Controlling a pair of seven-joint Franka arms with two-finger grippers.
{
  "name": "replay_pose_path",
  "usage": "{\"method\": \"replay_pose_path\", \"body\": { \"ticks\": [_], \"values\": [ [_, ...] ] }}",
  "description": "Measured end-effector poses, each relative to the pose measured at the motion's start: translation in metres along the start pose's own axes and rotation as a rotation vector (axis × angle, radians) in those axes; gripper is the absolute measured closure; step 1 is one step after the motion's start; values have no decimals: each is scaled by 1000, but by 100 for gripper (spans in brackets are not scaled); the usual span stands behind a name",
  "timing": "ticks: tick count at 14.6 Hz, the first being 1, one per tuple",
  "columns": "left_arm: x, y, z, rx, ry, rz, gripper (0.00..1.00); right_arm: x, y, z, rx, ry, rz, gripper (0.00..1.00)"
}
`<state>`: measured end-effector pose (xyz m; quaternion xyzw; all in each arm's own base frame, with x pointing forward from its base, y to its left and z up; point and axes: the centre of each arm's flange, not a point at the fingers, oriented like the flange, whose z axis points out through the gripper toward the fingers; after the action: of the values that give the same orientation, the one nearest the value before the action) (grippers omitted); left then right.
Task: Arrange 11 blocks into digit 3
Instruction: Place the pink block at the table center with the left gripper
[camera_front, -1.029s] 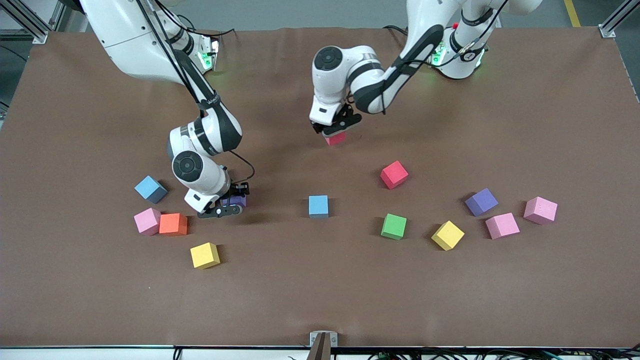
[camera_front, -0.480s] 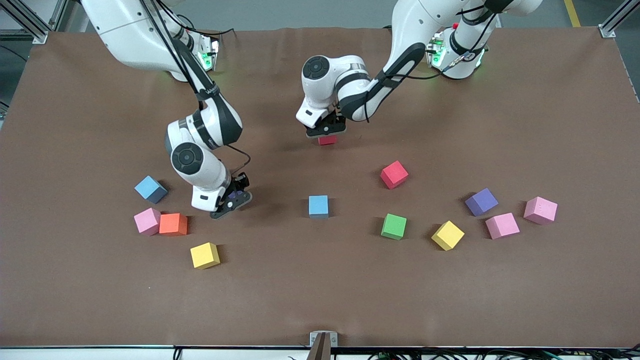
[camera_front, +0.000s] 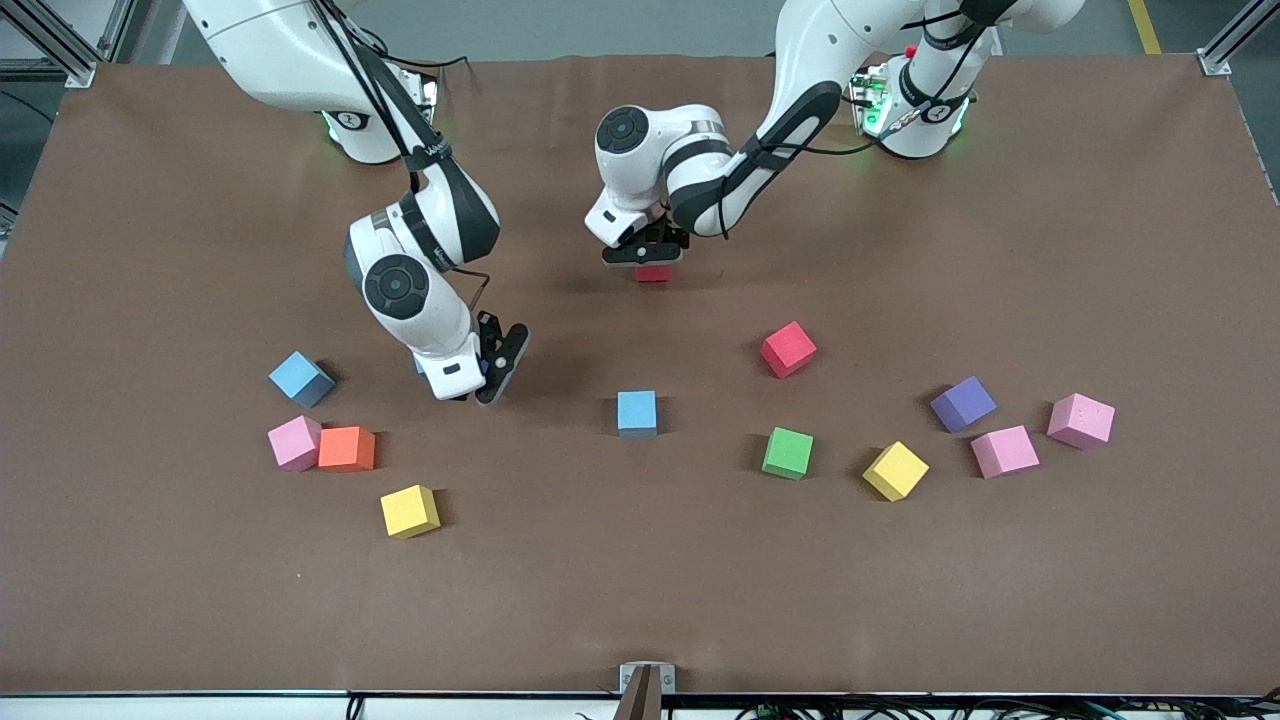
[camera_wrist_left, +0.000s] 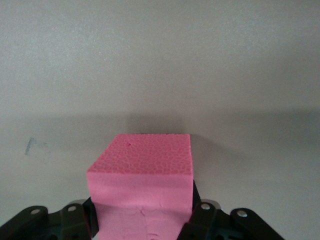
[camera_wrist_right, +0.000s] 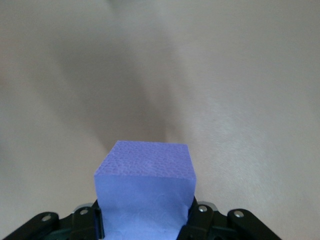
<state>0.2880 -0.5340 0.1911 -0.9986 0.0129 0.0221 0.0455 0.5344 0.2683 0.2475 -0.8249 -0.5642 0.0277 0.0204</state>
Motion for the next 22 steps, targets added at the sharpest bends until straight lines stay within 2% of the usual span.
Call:
{"method": "replay_pose_path", "body": {
  "ticks": [4,7,8,9,14,20,22],
  "values": [
    [0,0,0,1,-1,24,39,-3,-21,2,-4,-2,-98,44],
    [1,0,1,0,-2,23,15,0,-44,9,-20,7,-137,44],
    [3,1,-1,-5,1,20,4,0,-50,11,-22,6,-147,44],
    [7,3,-5,-12,6,15,0,-1,-55,12,-27,6,-155,44],
    [29,4,-36,-22,42,-18,0,-5,-69,13,-45,15,-180,44],
    [65,-21,-99,53,91,-101,0,6,-102,25,-27,-10,-243,44],
    [96,-35,-122,58,104,-162,0,11,-118,30,-21,-20,-274,44]
  ]
}}
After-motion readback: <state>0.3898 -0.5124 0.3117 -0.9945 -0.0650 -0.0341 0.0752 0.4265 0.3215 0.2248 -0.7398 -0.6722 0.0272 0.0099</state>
